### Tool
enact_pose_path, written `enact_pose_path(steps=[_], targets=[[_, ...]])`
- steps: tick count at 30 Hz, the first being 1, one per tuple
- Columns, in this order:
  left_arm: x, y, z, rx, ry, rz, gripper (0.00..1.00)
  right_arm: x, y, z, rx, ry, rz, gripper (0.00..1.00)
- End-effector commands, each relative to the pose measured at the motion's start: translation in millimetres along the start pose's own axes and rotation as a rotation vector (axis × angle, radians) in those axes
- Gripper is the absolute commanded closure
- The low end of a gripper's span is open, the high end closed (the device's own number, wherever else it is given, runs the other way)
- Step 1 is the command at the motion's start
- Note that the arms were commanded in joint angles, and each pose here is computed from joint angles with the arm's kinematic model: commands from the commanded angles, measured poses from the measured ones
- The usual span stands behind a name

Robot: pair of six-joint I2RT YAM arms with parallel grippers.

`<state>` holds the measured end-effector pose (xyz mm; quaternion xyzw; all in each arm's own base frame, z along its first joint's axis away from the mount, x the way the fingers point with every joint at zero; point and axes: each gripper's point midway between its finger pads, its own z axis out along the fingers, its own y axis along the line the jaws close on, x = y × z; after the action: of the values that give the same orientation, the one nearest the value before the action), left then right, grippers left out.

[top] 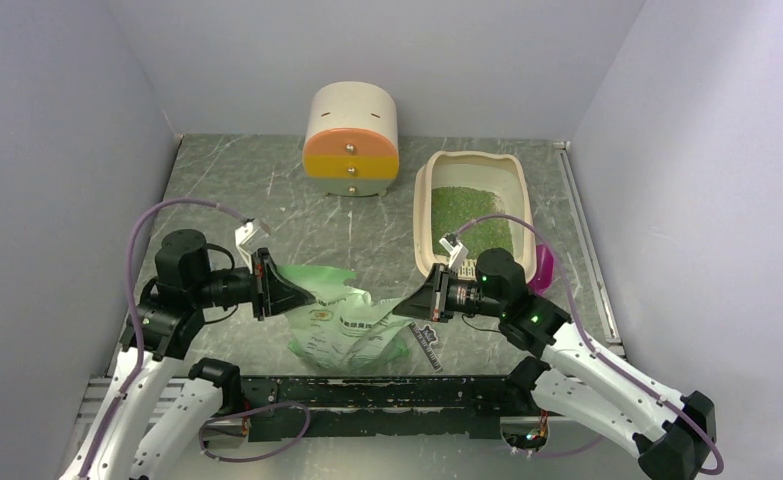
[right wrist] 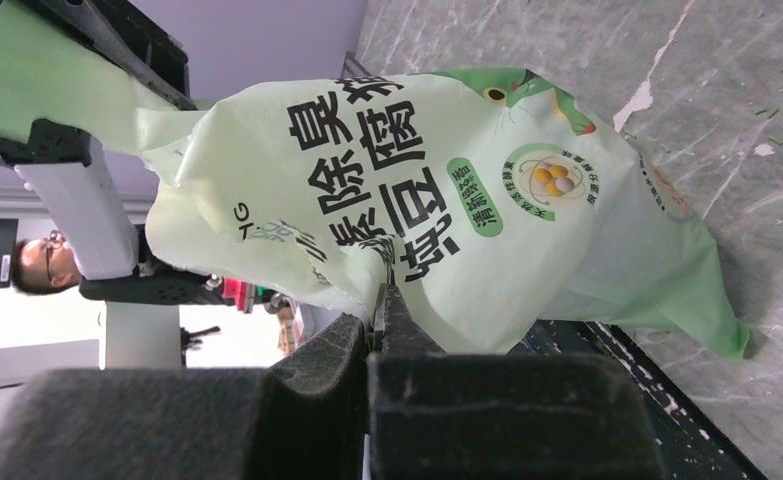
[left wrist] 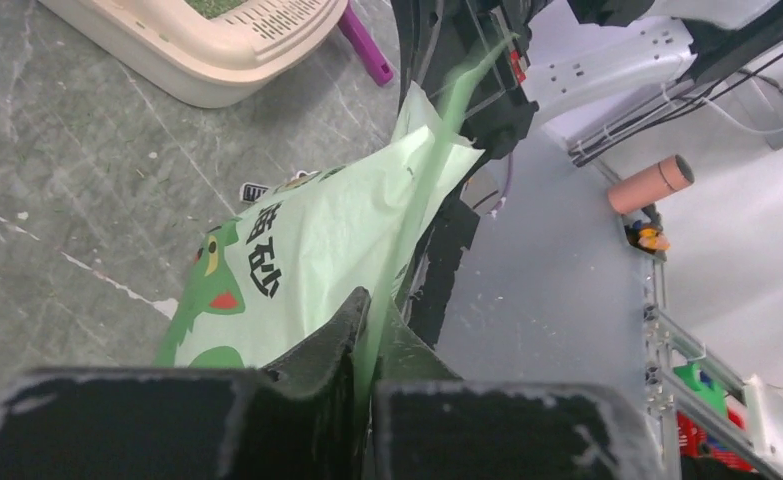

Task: Fill the litter box with clean litter
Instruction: Close the cat litter bag at the center of the board.

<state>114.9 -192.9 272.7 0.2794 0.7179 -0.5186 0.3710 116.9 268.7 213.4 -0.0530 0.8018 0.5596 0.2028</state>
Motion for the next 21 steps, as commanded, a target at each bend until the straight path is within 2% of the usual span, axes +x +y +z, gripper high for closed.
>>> enact_pose_path(steps=[1, 6, 11, 14, 18, 21], targets=[[-4, 17, 5, -0.052, -0.026, -0.038, 0.95, -11, 25, -9, -0.051, -0.03, -0.036, 1.0], [-1, 29, 2, -0.162, -0.001, -0.15, 0.95, -19, 21, -16, 0.0, -0.083, 0.001, 1.0], [7, 35, -14, -0.314, 0.068, -0.208, 0.95, -10, 32, -14, -0.076, 0.005, 0.029, 1.0], [4, 40, -26, -0.407, 0.096, -0.202, 0.95, -14, 41, -18, -0.097, -0.002, -0.002, 1.0], [1, 46, -30, -0.46, 0.144, -0.214, 0.95, -6, 55, -21, -0.179, 0.081, -0.013, 1.0], [-7, 43, -32, -0.46, 0.163, -0.201, 0.95, -3, 65, -26, -0.24, 0.092, -0.021, 1.0]])
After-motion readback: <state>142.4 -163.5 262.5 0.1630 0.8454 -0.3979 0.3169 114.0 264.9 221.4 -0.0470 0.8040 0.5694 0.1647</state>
